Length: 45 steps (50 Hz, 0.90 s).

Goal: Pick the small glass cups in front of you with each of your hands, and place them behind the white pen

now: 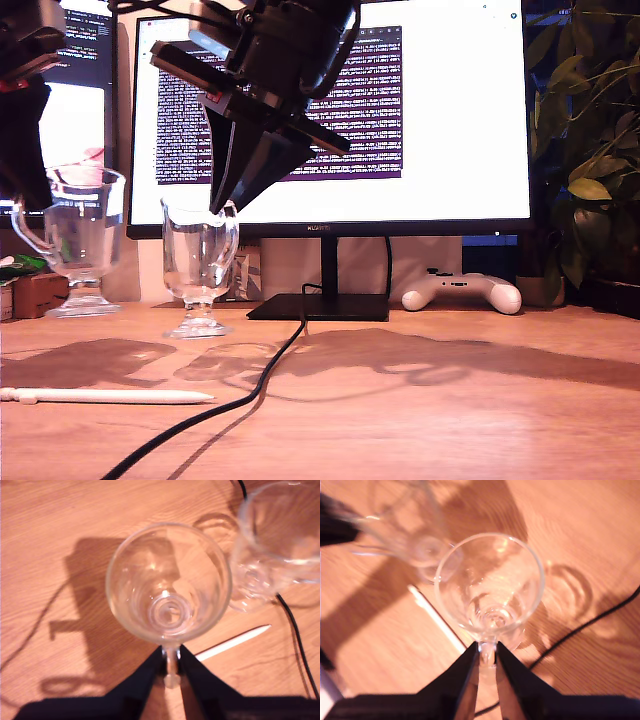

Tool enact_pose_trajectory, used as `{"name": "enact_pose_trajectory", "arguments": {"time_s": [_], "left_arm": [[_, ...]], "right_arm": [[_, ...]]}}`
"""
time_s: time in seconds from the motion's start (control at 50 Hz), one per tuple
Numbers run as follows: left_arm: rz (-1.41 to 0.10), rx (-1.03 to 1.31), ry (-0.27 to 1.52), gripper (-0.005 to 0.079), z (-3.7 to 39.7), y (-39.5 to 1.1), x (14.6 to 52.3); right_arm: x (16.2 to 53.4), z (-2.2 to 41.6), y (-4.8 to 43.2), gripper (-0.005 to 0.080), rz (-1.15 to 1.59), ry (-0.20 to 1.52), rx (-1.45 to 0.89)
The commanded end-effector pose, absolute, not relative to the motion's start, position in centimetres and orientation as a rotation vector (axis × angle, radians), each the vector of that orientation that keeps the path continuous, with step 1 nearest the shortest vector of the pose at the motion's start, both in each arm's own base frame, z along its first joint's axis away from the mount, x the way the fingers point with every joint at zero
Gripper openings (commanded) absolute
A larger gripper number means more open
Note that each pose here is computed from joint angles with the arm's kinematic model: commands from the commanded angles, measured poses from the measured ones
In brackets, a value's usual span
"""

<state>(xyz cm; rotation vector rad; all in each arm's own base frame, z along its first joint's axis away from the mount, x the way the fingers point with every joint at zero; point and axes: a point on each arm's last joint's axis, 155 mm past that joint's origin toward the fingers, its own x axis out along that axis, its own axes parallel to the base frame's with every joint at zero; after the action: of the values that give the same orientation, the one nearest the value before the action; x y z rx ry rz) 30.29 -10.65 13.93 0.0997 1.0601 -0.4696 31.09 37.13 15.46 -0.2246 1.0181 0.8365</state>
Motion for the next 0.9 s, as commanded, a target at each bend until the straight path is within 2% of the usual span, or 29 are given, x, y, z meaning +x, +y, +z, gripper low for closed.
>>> {"name": "enact_pose_trajectory", "arguments": {"time_s": [0.0,0.32,0.88], "left_arm": [[-0.487,0.105,1.033,-0.0023,14.1,-10.9,29.7],[-0.490,0.106,1.024,-0.0023,14.0,-10.9,29.4],[-0.502,0.106,1.028,-0.0023,12.0,-11.2,29.1]], "right_arm": [[30.2,16.9,37.9,-0.0013,0.868,0.969,-0.209],[29.2,16.0,39.0,-0.0013,0.893,0.958,-0.206],[29.8,15.0,38.9,-0.0013,0.872,0.936,-0.214]]}}
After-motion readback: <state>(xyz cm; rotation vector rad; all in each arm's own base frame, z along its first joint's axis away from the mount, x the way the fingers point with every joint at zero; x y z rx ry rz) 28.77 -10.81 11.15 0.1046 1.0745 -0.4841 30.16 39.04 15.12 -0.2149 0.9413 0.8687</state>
